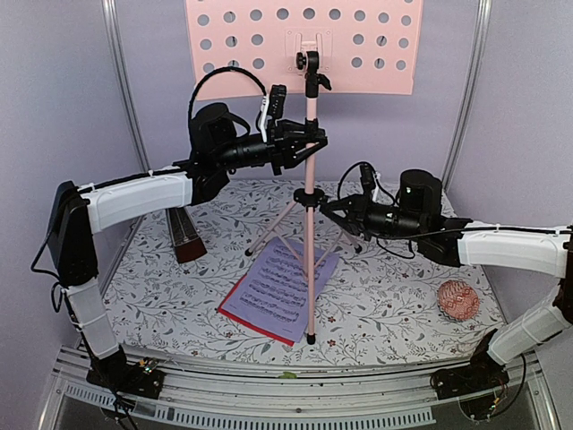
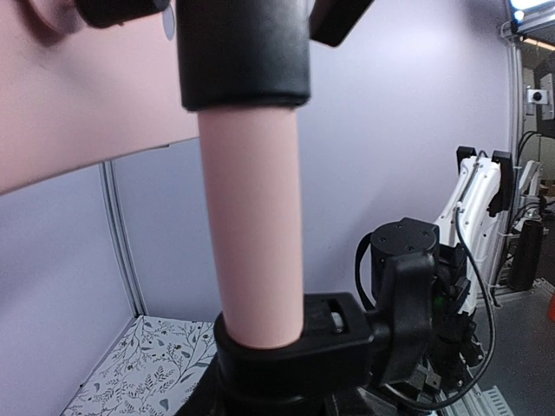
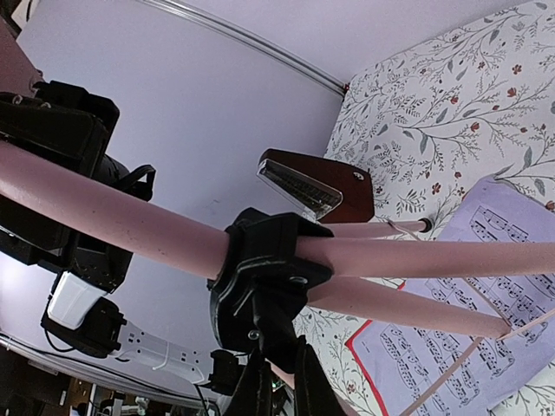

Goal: Set up the instrument practice props

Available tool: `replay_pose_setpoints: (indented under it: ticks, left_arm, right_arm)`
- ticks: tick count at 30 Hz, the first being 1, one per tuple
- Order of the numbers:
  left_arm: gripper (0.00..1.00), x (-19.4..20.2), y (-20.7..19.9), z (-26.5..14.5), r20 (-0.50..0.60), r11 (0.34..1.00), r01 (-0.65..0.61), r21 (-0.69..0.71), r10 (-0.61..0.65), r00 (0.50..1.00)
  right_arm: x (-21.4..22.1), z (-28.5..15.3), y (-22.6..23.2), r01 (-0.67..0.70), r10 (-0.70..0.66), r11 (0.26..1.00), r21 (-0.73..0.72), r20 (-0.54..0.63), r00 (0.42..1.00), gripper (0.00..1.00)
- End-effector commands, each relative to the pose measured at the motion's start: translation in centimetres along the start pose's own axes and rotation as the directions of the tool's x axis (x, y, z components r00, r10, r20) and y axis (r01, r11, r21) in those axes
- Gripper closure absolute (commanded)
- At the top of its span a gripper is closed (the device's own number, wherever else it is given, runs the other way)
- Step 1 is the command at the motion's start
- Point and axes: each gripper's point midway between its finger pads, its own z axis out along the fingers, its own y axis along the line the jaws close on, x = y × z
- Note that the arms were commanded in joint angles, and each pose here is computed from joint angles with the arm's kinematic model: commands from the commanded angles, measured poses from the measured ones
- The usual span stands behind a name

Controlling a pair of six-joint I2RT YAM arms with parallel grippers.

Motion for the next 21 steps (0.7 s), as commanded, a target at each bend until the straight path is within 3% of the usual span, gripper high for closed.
replay_pose_setpoints:
  ticks: [1,4,11,16,21]
  left_arm:
    - [1.00,0.4,0.2,0.2,-0.012,1.000,0.000,-0.013,0.000,1.000]
    - [1.00,0.3,0.2,0.2,-0.012,1.000,-0.001,-0.013,0.001,1.000]
    - [1.00,0.3,0.2,0.2,-0.012,1.000,-0.003,-0.013,0.003,1.000]
    - [1.00,0.2,0.2,0.2,-0.014,1.000,-0.002,-0.013,0.002,1.000]
    - [1.00,0.2,0.1,0.2,-0.013,1.000,0.000,-0.011,0.000,1.000]
  right_arm:
    - [-1.1,-0.7,6.0,0.073,-0.074,0.984,-0.165,0.004,0.997,1.00]
    - [-1.6,-1.0,5.2,0.177,-0.174,0.979,-0.101,0.044,0.984,0.94]
    - [-3.6,-2.6,3.1,0.499,-0.510,0.860,0.105,0.139,0.849,0.55]
    - [-5.1,-3.7,2.9,0.715,-0.751,0.658,0.235,0.137,0.646,0.43]
    - [-5.9,-4.2,3.5,0.884,-0.933,0.358,0.301,0.079,0.351,0.40]
